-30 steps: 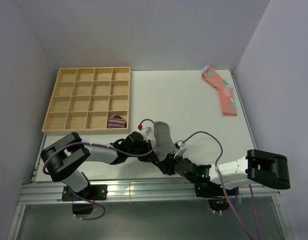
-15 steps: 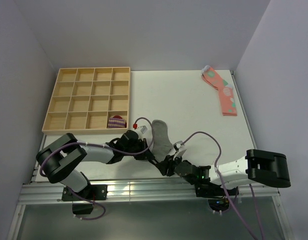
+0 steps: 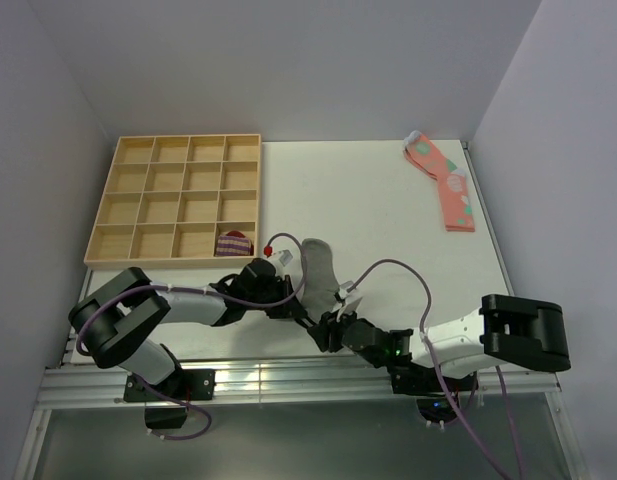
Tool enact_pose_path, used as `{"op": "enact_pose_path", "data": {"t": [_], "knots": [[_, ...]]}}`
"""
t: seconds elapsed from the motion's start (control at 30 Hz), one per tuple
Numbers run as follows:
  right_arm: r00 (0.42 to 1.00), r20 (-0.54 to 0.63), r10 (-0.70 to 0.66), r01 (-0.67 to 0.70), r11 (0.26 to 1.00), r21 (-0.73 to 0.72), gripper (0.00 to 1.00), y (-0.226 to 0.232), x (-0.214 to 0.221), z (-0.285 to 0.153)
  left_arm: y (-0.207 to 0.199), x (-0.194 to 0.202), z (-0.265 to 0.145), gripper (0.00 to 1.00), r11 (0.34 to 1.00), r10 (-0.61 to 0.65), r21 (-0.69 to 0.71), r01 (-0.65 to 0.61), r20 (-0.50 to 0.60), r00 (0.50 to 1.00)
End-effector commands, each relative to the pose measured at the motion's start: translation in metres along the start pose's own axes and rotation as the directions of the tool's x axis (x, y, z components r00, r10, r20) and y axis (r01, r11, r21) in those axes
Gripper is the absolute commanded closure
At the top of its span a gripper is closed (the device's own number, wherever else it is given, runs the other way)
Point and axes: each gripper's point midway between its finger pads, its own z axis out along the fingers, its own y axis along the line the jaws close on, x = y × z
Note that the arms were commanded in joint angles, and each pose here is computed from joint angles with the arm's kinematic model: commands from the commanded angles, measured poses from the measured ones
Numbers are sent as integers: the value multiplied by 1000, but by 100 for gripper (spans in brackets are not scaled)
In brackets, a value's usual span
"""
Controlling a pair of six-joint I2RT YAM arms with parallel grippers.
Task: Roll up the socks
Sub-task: Roll the sock at the center of the board.
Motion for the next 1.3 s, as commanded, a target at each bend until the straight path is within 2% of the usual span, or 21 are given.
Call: {"op": "enact_pose_path", "data": {"t": [0.0,0.3,0.67,1.27], "knots": [[996,-21,-85,85,996,19,50,2,1,6,86,41,-15,100,948,-24,-318,-14,-113,993],[994,-19,-105,105,993,57,50,-12,10,5,89,44,-14,100,946,-36,-323,-7,-127,991],[984,34,-177,174,982,77,49,-1,-11,9,90,44,-14,100,948,-40,-319,-3,-128,991],[970,-32,-241,243,962,128,52,-14,17,15,88,47,-14,100,952,-45,-305,-1,-141,989]]}}
